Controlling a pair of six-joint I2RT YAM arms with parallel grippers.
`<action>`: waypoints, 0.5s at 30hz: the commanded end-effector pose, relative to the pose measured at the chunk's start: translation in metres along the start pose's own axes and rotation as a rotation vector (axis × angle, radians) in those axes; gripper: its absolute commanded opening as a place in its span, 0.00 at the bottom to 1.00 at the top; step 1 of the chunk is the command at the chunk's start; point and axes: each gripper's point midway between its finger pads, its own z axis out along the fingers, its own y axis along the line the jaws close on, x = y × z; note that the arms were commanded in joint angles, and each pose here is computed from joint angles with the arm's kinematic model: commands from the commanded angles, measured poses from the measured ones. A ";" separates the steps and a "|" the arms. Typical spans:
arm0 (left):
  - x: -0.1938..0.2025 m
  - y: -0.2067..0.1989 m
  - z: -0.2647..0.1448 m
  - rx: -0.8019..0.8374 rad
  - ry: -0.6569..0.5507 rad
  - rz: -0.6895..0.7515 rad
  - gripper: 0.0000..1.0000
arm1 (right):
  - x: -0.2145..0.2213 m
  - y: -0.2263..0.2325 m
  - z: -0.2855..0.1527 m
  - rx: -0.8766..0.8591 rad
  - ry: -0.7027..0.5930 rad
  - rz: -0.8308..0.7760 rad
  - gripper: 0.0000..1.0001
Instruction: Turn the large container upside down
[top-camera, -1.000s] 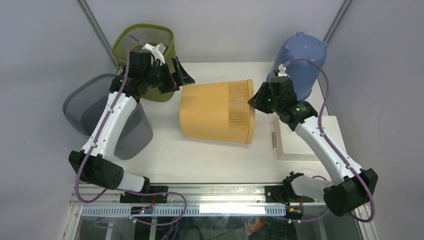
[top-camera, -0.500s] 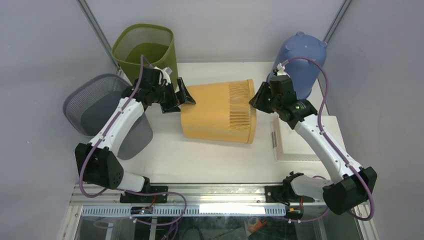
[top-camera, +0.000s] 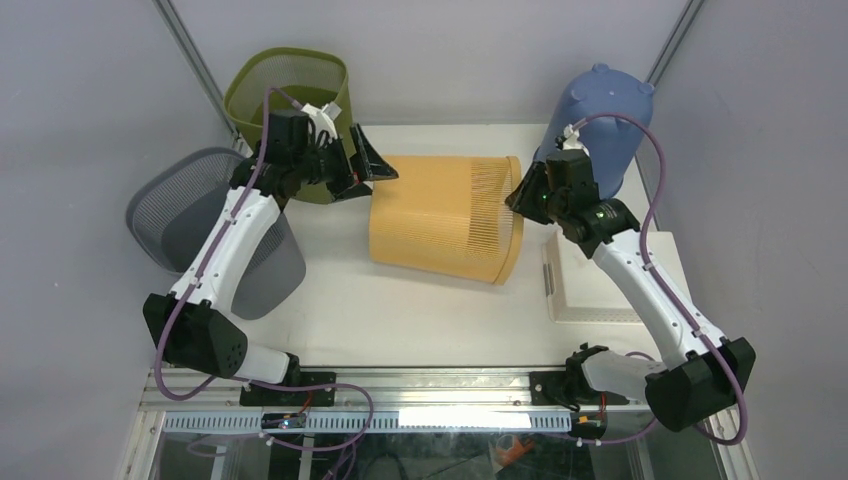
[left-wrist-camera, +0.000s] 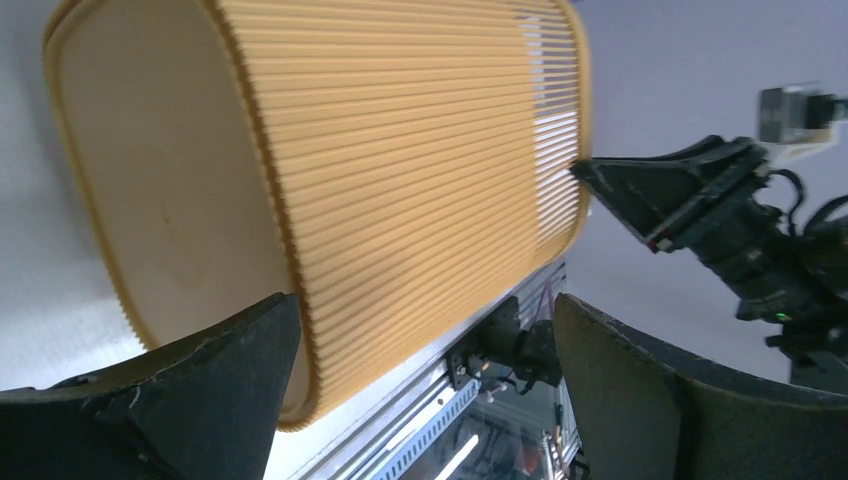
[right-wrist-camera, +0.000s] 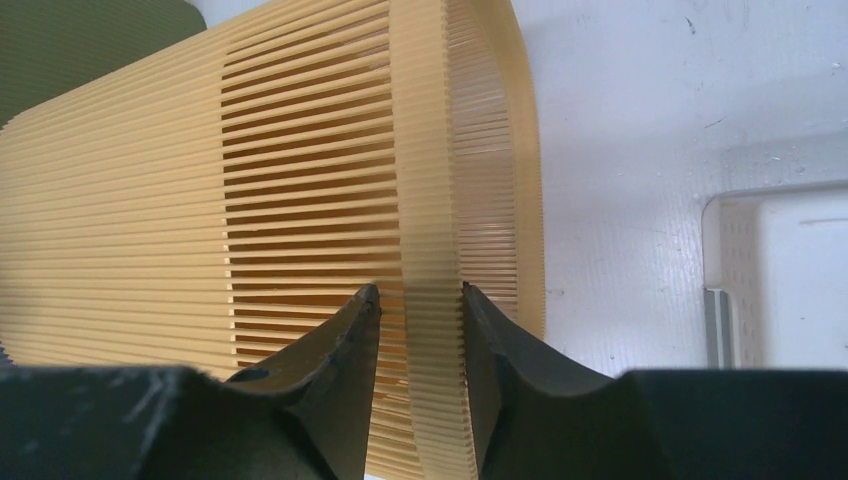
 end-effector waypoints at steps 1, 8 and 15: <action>-0.025 -0.081 -0.032 0.257 -0.062 0.083 0.99 | 0.038 -0.028 0.001 0.093 0.136 -0.039 0.37; -0.024 -0.096 -0.027 0.331 -0.033 0.065 0.99 | 0.052 -0.024 0.010 0.054 0.174 -0.002 0.38; -0.040 -0.063 -0.031 0.082 -0.134 0.140 0.99 | 0.059 -0.032 0.014 0.064 0.181 0.010 0.38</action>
